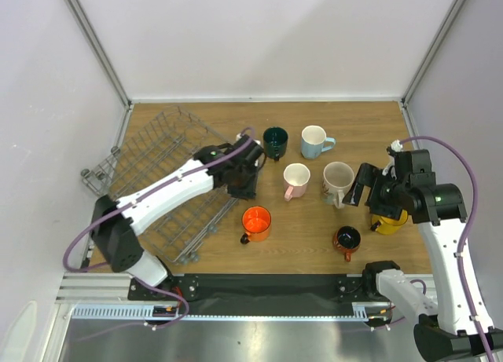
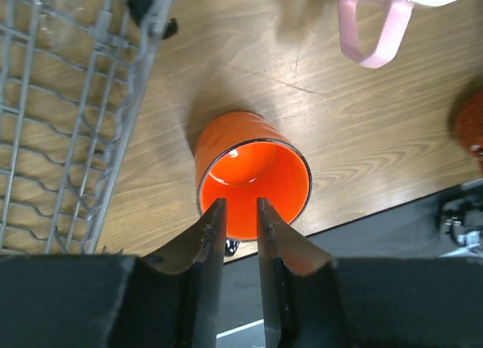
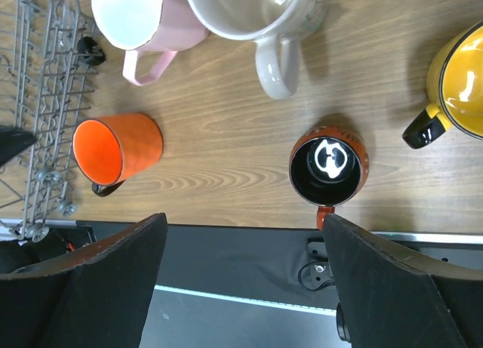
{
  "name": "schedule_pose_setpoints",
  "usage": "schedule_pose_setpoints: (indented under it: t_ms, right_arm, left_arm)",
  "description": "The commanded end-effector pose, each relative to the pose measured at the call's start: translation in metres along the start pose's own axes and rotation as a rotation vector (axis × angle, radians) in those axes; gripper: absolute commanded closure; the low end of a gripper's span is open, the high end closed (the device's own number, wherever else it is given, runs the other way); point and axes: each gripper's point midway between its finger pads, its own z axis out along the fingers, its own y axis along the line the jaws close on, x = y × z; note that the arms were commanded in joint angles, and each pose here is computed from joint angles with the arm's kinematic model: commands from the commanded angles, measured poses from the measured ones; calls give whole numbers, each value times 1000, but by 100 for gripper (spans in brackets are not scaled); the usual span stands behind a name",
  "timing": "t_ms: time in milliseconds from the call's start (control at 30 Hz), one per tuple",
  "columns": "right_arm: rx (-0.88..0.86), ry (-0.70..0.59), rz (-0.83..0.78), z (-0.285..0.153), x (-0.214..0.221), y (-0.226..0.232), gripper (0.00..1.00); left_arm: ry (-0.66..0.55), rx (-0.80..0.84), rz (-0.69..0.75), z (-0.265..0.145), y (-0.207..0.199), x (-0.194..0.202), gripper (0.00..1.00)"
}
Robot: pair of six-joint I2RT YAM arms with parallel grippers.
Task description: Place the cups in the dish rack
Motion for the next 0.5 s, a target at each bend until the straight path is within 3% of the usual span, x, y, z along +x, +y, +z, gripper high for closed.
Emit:
schedule_pose_setpoints:
  t_ms: [0, 167, 300, 367, 467]
  right_arm:
    - [-45, -20, -27, -10, 1, 8, 8]
    - [-34, -32, -36, -17, 6, 3, 7]
    - [-31, -38, -35, -21, 11, 1, 7]
    - [-43, -37, -32, -23, 13, 3, 7]
    - [-54, -45, -22, -26, 13, 5, 7]
  left_arm:
    - [-26, 19, 80, -5, -24, -6, 73]
    - [48, 64, 143, 16, -46, 13, 55]
    - [96, 62, 192, 29, -54, 31, 52]
    - [111, 59, 205, 35, -56, 36, 41]
    - [132, 40, 213, 45, -56, 41, 38]
